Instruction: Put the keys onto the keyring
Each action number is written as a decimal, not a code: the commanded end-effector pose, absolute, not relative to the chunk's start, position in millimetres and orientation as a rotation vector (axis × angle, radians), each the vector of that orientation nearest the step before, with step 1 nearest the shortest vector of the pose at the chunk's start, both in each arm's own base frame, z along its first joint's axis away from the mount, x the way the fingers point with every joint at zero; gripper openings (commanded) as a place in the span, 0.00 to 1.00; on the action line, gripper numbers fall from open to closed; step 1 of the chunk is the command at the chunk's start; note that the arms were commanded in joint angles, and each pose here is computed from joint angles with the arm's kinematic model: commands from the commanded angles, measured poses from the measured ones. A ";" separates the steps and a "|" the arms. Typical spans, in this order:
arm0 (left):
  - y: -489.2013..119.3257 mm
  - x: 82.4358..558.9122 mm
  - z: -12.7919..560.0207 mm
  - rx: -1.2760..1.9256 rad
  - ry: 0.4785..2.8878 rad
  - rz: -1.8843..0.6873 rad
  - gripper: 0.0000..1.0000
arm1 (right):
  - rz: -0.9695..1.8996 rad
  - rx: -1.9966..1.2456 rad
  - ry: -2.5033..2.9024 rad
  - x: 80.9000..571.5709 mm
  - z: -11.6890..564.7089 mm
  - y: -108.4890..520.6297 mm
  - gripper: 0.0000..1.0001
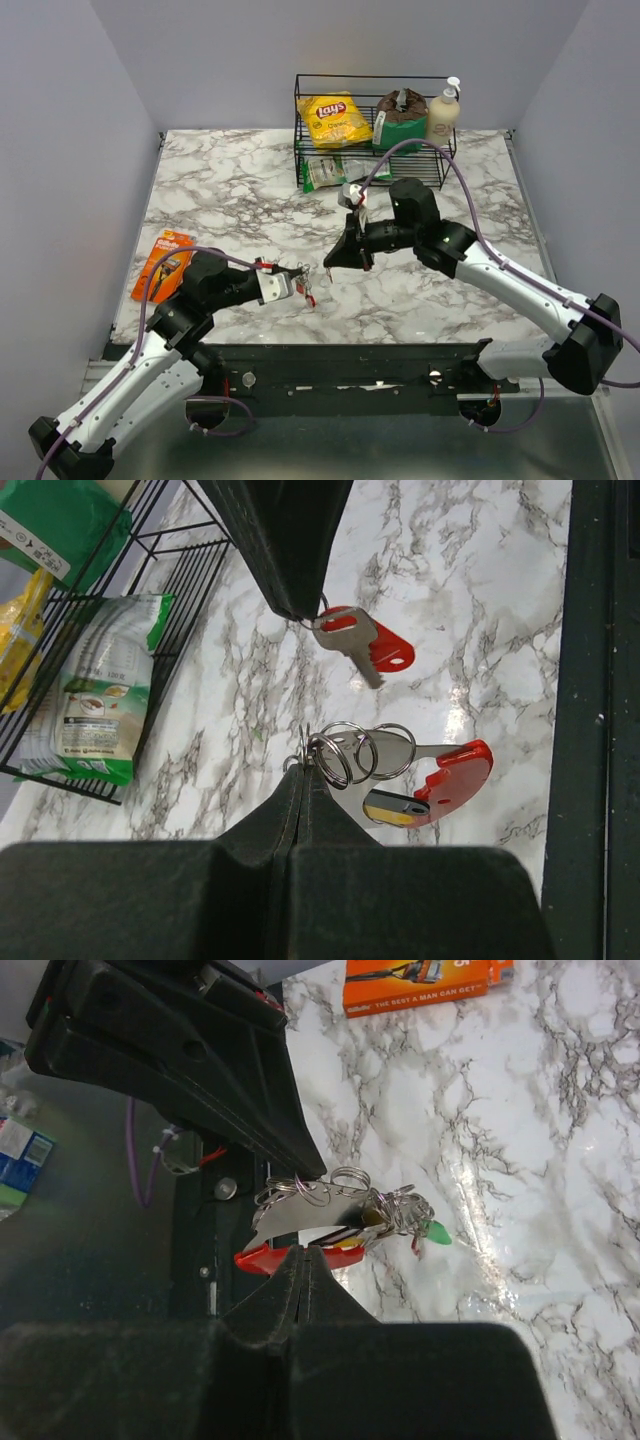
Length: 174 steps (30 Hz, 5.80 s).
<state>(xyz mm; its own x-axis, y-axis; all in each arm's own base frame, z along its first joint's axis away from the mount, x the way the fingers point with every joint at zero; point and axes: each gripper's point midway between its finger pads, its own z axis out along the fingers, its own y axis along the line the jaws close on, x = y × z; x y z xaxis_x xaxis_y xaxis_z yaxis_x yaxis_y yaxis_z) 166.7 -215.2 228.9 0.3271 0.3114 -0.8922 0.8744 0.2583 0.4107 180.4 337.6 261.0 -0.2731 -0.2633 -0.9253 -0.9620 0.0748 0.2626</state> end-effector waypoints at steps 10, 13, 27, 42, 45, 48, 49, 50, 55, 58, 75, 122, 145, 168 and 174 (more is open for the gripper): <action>-223.2 168.5 268.9 1.385 1.002 -0.455 0.00 | 1.345 -1.234 1.588 187.9 288.2 354.8 0.01; -224.8 167.9 272.8 1.392 0.976 -0.450 0.00 | 1.368 -1.237 1.600 187.9 286.2 357.4 0.00; -232.0 156.9 290.6 1.413 0.879 -0.479 0.00 | 1.398 -1.225 1.655 192.0 277.0 361.4 0.00; -231.6 164.1 287.6 1.398 0.916 -0.460 0.00 | 1.426 -1.224 1.645 186.9 284.4 358.6 0.00; -230.5 166.0 284.7 1.398 0.929 -0.451 0.00 | 1.427 -1.222 1.642 186.2 286.1 358.0 0.00; -228.1 168.4 280.5 1.397 0.945 -0.432 0.00 | 1.435 -1.224 1.640 184.9 287.0 357.8 0.00; -227.7 169.1 278.8 1.397 0.950 -0.429 0.00 | 1.437 -1.225 1.643 184.7 286.3 357.3 0.00; -227.3 170.1 276.8 1.397 0.960 -0.427 0.00 | 1.439 -1.225 1.642 184.2 286.6 357.6 0.00; -225.4 172.6 273.1 1.394 0.977 -0.412 0.00 | 1.446 -1.227 1.638 181.8 288.8 356.5 0.01; -225.9 172.7 271.9 1.394 0.982 -0.418 0.00 | 1.450 -1.225 1.636 181.3 290.7 356.4 0.01; -228.3 176.2 264.2 1.410 0.999 -0.419 0.00 | 1.485 -1.227 1.617 177.9 299.8 357.6 0.00; -233.1 152.8 304.3 1.394 0.777 -0.432 0.00 | 1.524 -1.220 1.712 181.0 282.4 361.7 0.00; -225.4 176.5 283.6 1.394 0.888 -0.325 0.00 | 1.554 -1.229 1.712 173.4 286.0 358.2 0.00; -227.3 184.6 280.3 1.397 0.950 -0.324 0.00 | 1.594 -1.224 1.707 170.3 298.5 359.2 0.00; -230.2 186.2 286.2 1.370 0.987 -0.360 0.00 | 1.626 -1.205 1.733 168.8 302.4 360.8 0.01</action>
<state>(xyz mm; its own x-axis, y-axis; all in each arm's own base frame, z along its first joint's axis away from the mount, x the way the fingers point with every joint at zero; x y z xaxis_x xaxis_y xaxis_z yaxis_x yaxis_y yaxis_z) 179.4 -231.4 268.0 0.5923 0.3170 -0.7407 0.7343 0.1661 0.6582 178.3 360.5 288.2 -0.4736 -0.2660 -0.8396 -0.8641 -0.0440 0.5014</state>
